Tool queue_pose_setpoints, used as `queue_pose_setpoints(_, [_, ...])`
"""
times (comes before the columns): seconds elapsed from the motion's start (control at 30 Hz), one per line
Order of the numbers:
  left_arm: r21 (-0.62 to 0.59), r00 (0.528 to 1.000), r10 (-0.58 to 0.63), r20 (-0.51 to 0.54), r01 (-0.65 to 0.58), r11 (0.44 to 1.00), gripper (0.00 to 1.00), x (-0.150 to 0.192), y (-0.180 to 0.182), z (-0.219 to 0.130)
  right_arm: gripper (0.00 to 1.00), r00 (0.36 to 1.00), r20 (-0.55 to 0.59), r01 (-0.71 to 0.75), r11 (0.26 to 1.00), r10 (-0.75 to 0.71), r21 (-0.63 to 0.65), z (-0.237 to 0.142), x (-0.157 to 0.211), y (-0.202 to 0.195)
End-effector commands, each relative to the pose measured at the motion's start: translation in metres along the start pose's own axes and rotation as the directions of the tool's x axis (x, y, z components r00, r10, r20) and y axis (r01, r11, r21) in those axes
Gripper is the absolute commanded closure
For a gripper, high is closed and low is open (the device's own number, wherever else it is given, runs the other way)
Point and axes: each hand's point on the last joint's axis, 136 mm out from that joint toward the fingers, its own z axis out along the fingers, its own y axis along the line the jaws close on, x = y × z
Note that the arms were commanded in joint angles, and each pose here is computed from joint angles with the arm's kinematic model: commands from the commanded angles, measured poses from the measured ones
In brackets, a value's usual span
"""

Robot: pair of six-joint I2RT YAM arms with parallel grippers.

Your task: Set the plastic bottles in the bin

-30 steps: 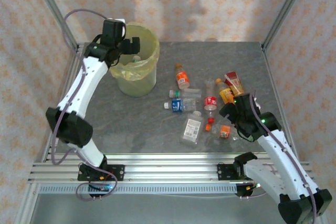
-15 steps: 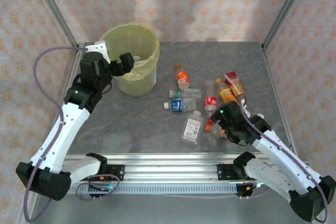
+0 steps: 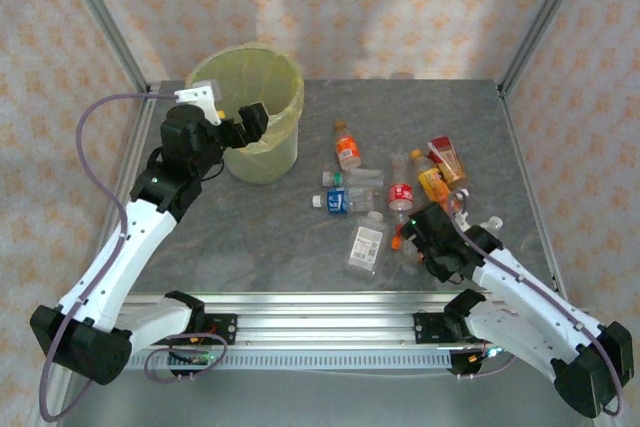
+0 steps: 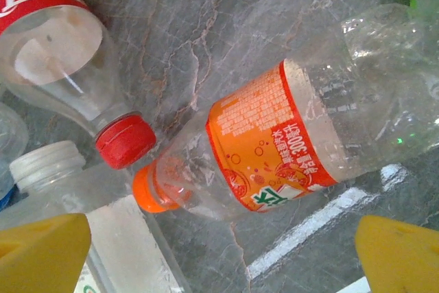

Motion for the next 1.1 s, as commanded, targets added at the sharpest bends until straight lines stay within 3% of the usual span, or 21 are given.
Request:
queue_pose_setpoints(0.0, [0.044, 1.0, 0.01, 0.011, -0.011, 0.999, 0.0, -0.003, -0.011, 0.004, 0.01, 0.998, 0.057, -0.041, 0.999, 0.04, 0.018, 0.008, -0.007, 0.0])
queue_pose_setpoints(0.63, [0.048, 1.0, 0.028, 0.008, -0.029, 0.998, 0.0, -0.002, -0.015, 0.001, 0.01, 0.982, 0.174, -0.086, 0.992, 0.068, 0.097, 0.036, -0.031, 0.001])
queue_pose_setpoints(1.07, [0.034, 0.999, 0.039, -0.004, -0.039, 0.999, 0.0, 0.0, -0.013, 0.001, 0.01, 0.982, 0.184, -0.078, 0.986, 0.05, 0.146, 0.054, -0.035, -0.004])
